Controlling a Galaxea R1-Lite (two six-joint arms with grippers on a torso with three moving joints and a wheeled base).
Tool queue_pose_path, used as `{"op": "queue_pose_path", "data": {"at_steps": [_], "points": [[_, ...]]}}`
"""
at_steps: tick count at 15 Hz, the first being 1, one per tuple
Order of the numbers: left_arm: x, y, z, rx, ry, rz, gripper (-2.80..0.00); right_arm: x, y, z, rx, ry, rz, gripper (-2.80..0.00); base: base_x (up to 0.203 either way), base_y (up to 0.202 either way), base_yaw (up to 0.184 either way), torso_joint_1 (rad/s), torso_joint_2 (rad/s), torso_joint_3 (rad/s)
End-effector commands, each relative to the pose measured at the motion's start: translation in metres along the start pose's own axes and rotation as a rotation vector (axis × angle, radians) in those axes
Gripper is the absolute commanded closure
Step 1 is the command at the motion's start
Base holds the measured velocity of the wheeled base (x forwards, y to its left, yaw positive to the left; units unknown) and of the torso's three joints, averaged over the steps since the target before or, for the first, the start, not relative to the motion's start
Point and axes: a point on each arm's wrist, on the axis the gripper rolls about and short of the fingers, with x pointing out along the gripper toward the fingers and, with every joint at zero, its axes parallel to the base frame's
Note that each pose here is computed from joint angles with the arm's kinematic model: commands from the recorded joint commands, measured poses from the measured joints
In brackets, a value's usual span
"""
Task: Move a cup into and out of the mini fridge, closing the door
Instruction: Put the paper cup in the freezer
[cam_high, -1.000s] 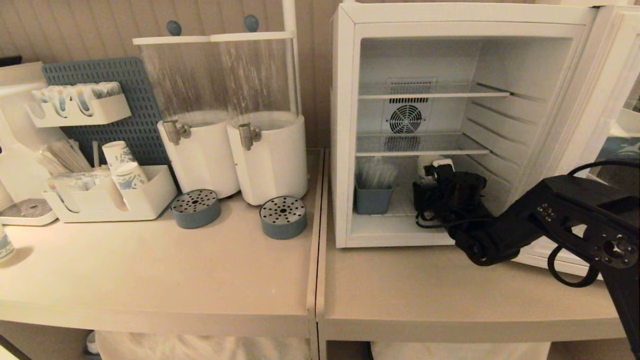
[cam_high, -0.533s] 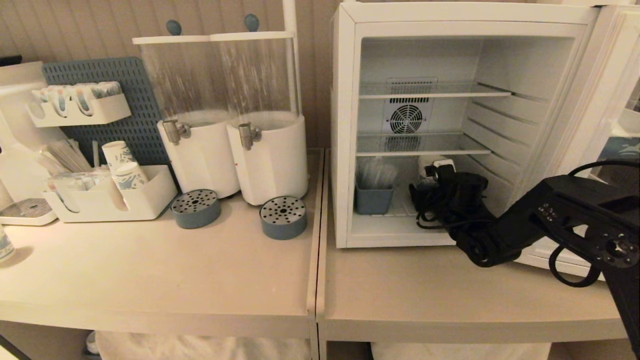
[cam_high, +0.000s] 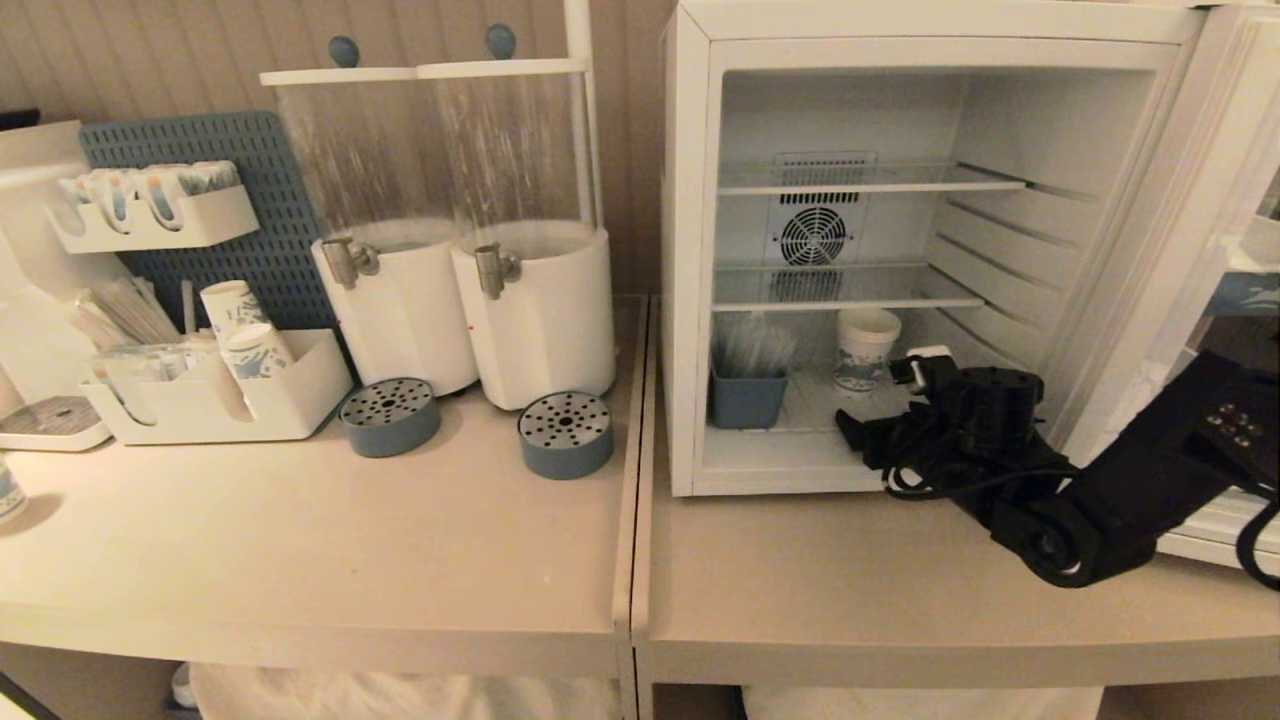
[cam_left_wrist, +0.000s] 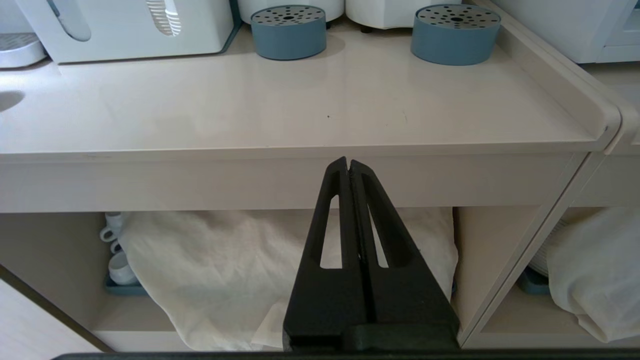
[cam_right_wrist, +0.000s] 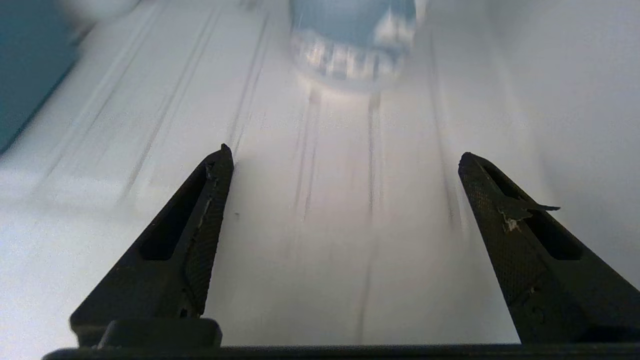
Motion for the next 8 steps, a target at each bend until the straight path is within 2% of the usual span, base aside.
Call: {"op": "queue_pose_path", "data": {"at_steps": [1,4,5,8], "points": [[0.000,0.000,0.000,0.000,0.000,0.001,0.00,-0.030,-0.006,0.021,0.023,-0.068,0.004,-2.80,0.000,0.000,0.000,0.000,0.00,0.000],[0.000,0.000,0.000,0.000,0.000,0.000,0.00,-0.078,-0.015,0.031,0.058,-0.102,0.033,-2.80,0.000,0.000,0.000,0.000,0.00,0.000],[0.000,0.000,0.000,-0.001,0.000,0.000,0.00,-0.098,-0.018,0.034,0.067,-0.123,0.047,0.00,0.000,0.000,0.000,0.000,0.00,0.000],[0.000,0.000,0.000,-0.001,0.000,0.000,0.00,-0.167,-0.029,0.047,0.093,-0.236,0.090,0.00,0.000,0.000,0.000,0.000,0.00,0.000]]}}
